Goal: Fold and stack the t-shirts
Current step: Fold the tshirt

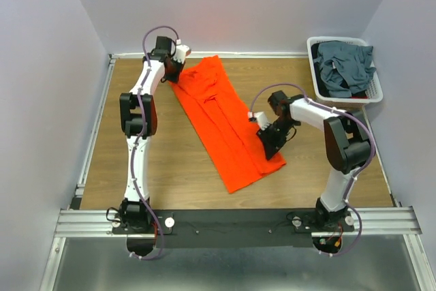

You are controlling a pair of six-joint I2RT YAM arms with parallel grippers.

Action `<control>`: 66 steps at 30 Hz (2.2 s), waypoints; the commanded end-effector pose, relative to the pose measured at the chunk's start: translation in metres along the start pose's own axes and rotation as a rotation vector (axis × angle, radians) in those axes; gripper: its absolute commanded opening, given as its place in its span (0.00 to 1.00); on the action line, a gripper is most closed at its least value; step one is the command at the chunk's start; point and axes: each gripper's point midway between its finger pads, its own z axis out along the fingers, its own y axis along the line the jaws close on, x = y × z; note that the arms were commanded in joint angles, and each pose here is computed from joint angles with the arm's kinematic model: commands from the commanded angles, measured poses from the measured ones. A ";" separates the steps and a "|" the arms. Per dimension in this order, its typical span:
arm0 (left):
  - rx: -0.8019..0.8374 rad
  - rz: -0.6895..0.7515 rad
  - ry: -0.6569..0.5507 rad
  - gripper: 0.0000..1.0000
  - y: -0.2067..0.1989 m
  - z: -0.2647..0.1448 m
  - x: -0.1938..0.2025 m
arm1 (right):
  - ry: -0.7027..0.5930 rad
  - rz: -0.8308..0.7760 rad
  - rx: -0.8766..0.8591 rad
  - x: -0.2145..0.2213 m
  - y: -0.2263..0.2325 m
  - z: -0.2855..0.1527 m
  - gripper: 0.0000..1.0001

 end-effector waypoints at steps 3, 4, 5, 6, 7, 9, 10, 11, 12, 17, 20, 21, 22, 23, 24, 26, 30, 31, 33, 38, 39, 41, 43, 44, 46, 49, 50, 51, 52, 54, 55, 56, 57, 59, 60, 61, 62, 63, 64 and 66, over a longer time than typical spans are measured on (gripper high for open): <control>-0.008 0.083 -0.299 0.10 -0.002 -0.074 -0.106 | -0.113 0.001 -0.241 -0.026 0.073 -0.022 0.34; 0.009 0.072 -0.270 0.13 -0.008 -0.069 -0.090 | -0.116 -0.008 -0.216 -0.030 0.068 -0.024 0.34; 0.008 0.073 -0.284 0.17 -0.010 -0.078 -0.091 | -0.117 -0.013 -0.194 -0.035 0.061 -0.023 0.34; 0.013 0.076 -0.292 0.18 -0.014 -0.084 -0.089 | -0.103 -0.015 -0.154 -0.036 0.052 -0.021 0.34; 0.054 0.079 -0.284 0.18 -0.025 -0.092 -0.080 | -0.094 -0.008 -0.136 -0.038 0.046 -0.018 0.34; 0.091 0.072 -0.249 0.18 -0.036 -0.093 -0.063 | -0.089 -0.009 -0.108 -0.048 0.033 -0.012 0.34; 0.115 0.070 -0.227 0.18 -0.043 -0.092 -0.053 | -0.087 -0.011 -0.088 -0.051 0.027 -0.011 0.34; 0.168 0.059 -0.188 0.18 -0.057 -0.088 -0.033 | -0.099 -0.013 -0.069 -0.058 0.022 -0.011 0.34; 0.196 0.043 -0.170 0.18 -0.064 -0.085 -0.023 | -0.082 -0.003 -0.064 -0.057 0.017 -0.005 0.33; 0.243 0.031 -0.081 0.16 -0.103 -0.062 0.022 | -0.034 0.004 0.000 -0.051 -0.002 0.007 0.33; 0.257 0.035 -0.030 0.15 -0.121 -0.046 0.034 | 0.000 0.005 0.008 -0.040 -0.006 0.015 0.32; 0.259 0.035 -0.019 0.15 -0.124 -0.043 0.036 | 0.010 0.006 0.008 -0.036 -0.006 0.017 0.32; 0.253 0.031 0.007 0.15 -0.126 -0.035 0.043 | 0.026 0.009 0.002 -0.030 -0.005 0.021 0.31; 0.249 0.026 0.020 0.14 -0.126 -0.031 0.046 | 0.028 0.012 -0.004 -0.028 -0.004 0.022 0.31; 0.245 0.025 0.031 0.14 -0.127 -0.027 0.048 | 0.033 0.017 -0.015 -0.025 -0.001 0.025 0.31; 0.236 0.015 0.063 0.13 -0.126 -0.013 0.054 | 0.042 0.029 -0.051 -0.018 0.010 0.033 0.31; 0.232 0.013 0.073 0.12 -0.122 0.009 0.049 | 0.061 0.051 -0.142 -0.010 0.036 0.053 0.31; 0.243 0.010 0.090 0.12 -0.122 0.017 0.052 | 0.061 0.061 -0.178 -0.011 0.046 0.057 0.31; 0.229 0.022 0.047 0.12 -0.116 0.022 0.022 | 0.050 0.076 -0.220 -0.016 0.054 0.063 0.31; 0.227 0.043 0.043 0.14 -0.110 0.024 0.004 | -0.002 0.065 -0.194 -0.042 0.049 0.053 0.32; 0.230 0.057 0.037 0.15 -0.111 0.020 0.002 | -0.017 0.055 -0.181 -0.047 0.048 0.048 0.33; 0.243 0.079 -0.009 0.22 -0.115 -0.004 -0.006 | -0.072 0.018 -0.158 -0.063 0.052 0.030 0.34; 0.265 0.128 -0.084 0.32 -0.123 -0.042 -0.020 | -0.118 -0.016 -0.145 -0.073 0.059 0.007 0.36; 0.272 0.150 -0.108 0.37 -0.126 -0.056 -0.023 | -0.142 -0.033 -0.134 -0.078 0.060 -0.001 0.38; 0.267 0.209 -0.207 0.49 -0.132 -0.109 -0.044 | -0.161 -0.070 -0.106 -0.080 0.064 -0.018 0.41; 0.308 0.327 -0.271 0.71 -0.146 -0.150 -0.033 | -0.224 -0.139 -0.031 -0.086 0.068 -0.050 0.48; 0.300 0.398 -0.325 0.76 -0.151 -0.178 -0.028 | -0.227 -0.170 0.011 -0.086 0.064 -0.056 0.49; 0.293 0.437 -0.349 0.83 -0.154 -0.190 -0.024 | -0.249 -0.196 0.040 -0.086 0.066 -0.070 0.50; 0.281 0.467 -0.375 0.86 -0.156 -0.203 -0.019 | -0.251 -0.221 0.064 -0.085 0.065 -0.074 0.52; 0.241 0.537 -0.458 0.94 -0.162 -0.234 -0.004 | -0.256 -0.291 0.121 -0.081 0.063 -0.088 0.54; 0.231 0.560 -0.482 0.95 -0.164 -0.241 0.003 | -0.256 -0.315 0.138 -0.080 0.062 -0.091 0.54; 0.239 0.603 -0.523 0.95 -0.175 -0.255 0.020 | -0.256 -0.358 0.149 -0.078 0.064 -0.093 0.55; 0.237 0.675 -0.544 0.95 -0.179 -0.260 0.028 | -0.242 -0.379 0.145 -0.073 0.067 -0.089 0.55; 0.266 0.751 -0.548 0.95 -0.193 -0.267 0.062 | -0.247 -0.424 0.151 -0.073 0.074 -0.086 0.55; 0.285 0.777 -0.542 0.95 -0.198 -0.267 0.075 | -0.235 -0.435 0.144 -0.070 0.079 -0.080 0.55; 0.315 0.839 -0.528 0.95 -0.206 -0.270 0.093 | -0.191 -0.459 0.131 -0.061 0.089 -0.064 0.54; 0.380 0.860 -0.506 0.94 -0.216 -0.263 0.114 | -0.194 -0.482 0.135 -0.062 0.094 -0.056 0.54; 0.401 0.881 -0.486 0.92 -0.220 -0.259 0.127 | -0.186 -0.502 0.134 -0.059 0.099 -0.048 0.54; 0.433 0.910 -0.469 0.88 -0.229 -0.255 0.137 | -0.167 -0.543 0.127 -0.055 0.112 -0.035 0.54; 0.484 0.928 -0.378 0.80 -0.238 -0.238 0.168 | -0.125 -0.593 0.144 -0.042 0.121 -0.009 0.53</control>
